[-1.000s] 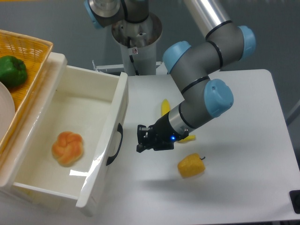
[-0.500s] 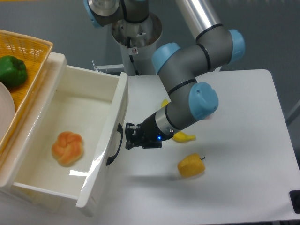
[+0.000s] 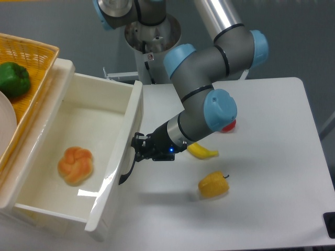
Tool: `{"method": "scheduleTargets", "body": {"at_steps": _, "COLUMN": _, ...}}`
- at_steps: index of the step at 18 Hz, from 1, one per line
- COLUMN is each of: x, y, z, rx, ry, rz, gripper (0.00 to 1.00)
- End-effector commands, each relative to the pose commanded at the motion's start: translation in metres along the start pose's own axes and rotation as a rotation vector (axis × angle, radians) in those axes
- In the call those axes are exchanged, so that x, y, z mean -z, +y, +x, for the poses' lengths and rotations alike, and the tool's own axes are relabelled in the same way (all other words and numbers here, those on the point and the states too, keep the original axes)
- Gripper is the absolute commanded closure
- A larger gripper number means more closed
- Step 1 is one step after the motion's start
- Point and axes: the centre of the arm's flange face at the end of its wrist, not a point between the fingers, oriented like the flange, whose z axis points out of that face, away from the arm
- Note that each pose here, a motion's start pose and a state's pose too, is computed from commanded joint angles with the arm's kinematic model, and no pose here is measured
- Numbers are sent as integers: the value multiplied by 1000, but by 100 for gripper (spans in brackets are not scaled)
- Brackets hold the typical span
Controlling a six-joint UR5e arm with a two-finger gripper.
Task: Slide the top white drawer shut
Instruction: 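Bring the gripper against the front panel of the open drawer, then push the drawer front with the gripper, sliding the drawer shut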
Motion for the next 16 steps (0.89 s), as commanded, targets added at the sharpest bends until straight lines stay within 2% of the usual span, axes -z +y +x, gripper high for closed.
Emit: {"method": "scheduleTargets", "body": {"at_steps": 16, "x": -7, "y": 3, "z": 28, "rx": -33, "ry": 1, "rz": -11, "gripper": 100}}
